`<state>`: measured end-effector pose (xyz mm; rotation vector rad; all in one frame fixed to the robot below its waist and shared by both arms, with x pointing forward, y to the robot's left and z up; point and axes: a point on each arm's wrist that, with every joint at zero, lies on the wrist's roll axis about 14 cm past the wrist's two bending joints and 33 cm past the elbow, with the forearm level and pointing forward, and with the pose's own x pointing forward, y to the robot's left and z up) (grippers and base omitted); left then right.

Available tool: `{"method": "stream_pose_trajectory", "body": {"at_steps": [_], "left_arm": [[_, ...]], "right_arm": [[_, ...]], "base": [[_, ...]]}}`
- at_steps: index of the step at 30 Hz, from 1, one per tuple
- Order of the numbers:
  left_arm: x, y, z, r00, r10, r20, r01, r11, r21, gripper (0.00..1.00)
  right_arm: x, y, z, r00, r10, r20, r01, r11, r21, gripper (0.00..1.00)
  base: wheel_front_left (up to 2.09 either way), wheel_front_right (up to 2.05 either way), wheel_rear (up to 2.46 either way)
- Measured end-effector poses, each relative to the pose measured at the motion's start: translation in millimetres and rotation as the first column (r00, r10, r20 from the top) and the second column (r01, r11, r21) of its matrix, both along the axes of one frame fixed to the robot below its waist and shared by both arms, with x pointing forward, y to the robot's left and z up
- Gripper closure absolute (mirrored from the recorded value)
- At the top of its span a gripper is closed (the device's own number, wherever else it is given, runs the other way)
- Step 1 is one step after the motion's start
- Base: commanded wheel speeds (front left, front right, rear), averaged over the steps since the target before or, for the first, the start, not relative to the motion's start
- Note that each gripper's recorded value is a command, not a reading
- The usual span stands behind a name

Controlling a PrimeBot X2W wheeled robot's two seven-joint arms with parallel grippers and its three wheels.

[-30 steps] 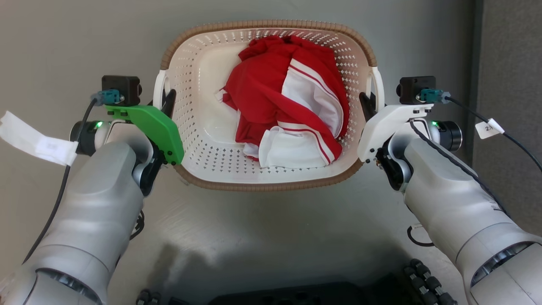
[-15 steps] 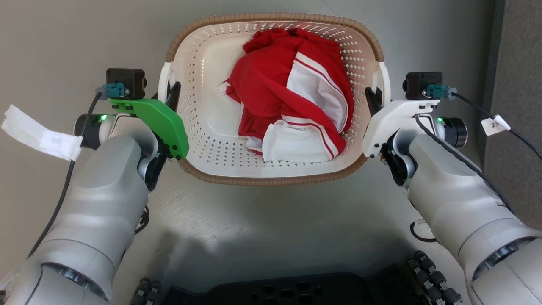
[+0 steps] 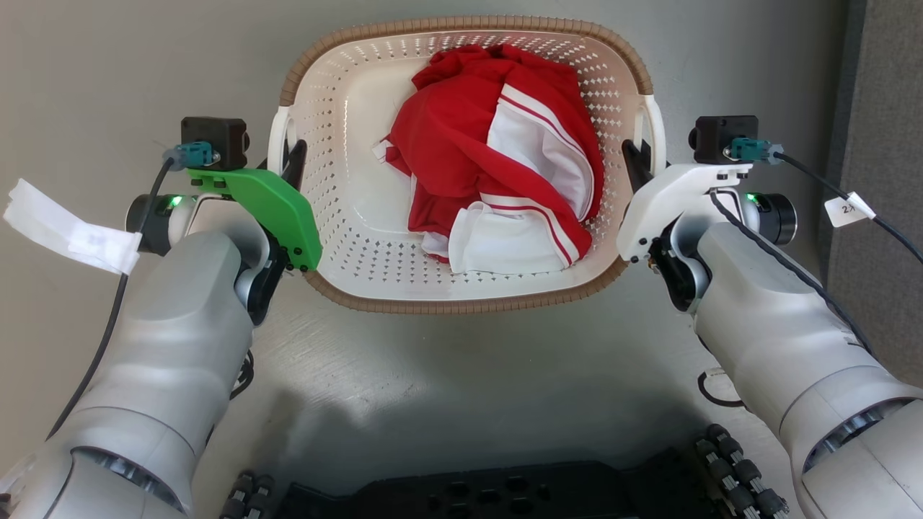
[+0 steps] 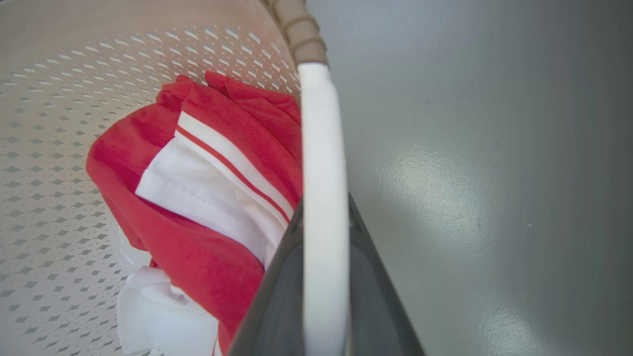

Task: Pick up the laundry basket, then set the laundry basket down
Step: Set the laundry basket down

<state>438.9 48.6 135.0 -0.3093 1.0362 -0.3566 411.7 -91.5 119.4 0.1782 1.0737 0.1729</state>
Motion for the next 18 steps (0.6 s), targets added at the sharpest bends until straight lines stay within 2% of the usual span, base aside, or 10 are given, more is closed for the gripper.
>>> {"method": "stream_pose_trajectory", "body": {"at_steps": [7, 8, 9, 10, 18], "left_arm": [[1.6, -5.2, 3.5, 1.0, 0.0, 0.0, 0.0, 1.0, -0.02, 1.0], [1.7, -7.2, 4.6, 1.0, -0.005, 0.0, 0.005, 1.0, -0.025, 0.71], [2.9, -8.4, 5.8, 1.0, -0.003, 0.004, 0.003, 1.0, -0.03, 0.19], [4.3, -9.7, 7.1, 1.0, 0.0, 0.007, 0.0, 0.999, -0.037, 0.0], [8.1, 4.4, 7.3, 0.999, 0.028, 0.016, -0.028, 0.999, -0.02, 0.0]], "right_arm": [[-0.7, -0.1, 0.5, 1.0, 0.003, -0.002, -0.003, 1.0, 0.006, 1.0], [-0.9, 0.2, 0.8, 1.0, 0.008, -0.002, -0.008, 1.0, 0.01, 0.79], [-1.3, -1.1, 0.6, 1.0, 0.011, -0.002, -0.011, 1.0, 0.007, 0.5], [-1.1, -2.0, 0.6, 1.0, 0.013, -0.001, -0.013, 1.0, 0.007, 0.0], [-0.9, -10.1, -0.6, 1.0, 0.028, -0.002, -0.028, 1.0, 0.008, 0.0]], "base": [[0.0, 0.0, 0.0], [0.0, 0.0, 0.0], [0.0, 0.0, 0.0], [0.0, 0.0, 0.0], [0.0, 0.0, 0.0]]}}
